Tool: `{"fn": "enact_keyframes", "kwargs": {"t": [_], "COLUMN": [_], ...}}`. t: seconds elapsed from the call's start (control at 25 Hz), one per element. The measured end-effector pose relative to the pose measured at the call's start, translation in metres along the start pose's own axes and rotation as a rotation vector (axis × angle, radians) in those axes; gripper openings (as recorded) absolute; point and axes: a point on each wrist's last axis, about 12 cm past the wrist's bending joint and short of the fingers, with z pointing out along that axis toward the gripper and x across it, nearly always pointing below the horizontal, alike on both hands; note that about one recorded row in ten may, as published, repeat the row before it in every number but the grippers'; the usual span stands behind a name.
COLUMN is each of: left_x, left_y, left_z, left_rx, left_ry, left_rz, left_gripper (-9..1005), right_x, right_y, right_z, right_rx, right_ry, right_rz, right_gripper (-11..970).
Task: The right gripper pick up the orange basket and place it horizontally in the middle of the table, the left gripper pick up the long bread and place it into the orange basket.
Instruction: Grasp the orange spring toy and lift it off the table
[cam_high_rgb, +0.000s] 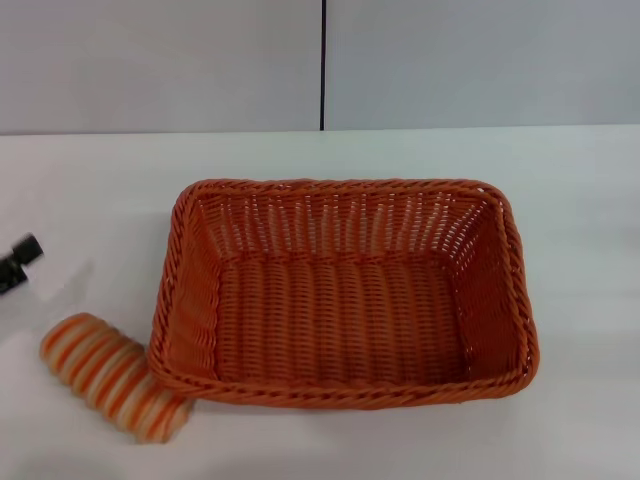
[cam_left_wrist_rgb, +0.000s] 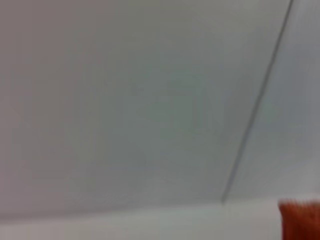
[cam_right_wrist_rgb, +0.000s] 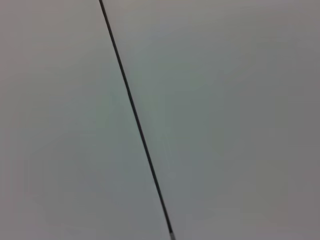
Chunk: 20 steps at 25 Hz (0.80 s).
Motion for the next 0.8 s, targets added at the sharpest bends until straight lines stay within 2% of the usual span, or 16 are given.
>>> {"fn": "enact_keyframes", "kwargs": {"t": [0.24,0.8], "left_x": [0.005,0.017], "left_y": [0.0,-0.007], "left_z": [0.002,-0.008], "left_rx": [0.067,0.091], "left_ry": [0.153,0.22], "left_rz": [-0.046,-0.067], "left_gripper": [793,789], "right_x": [0.0,0.0], "right_y": [-0.002,-0.003], "right_z": [0.006,0.006], "right_rx": [0.014,0.015], "right_ry": [0.016,0.019], "right_rz": [-0.008,-0.008], "right_gripper": [501,501]}}
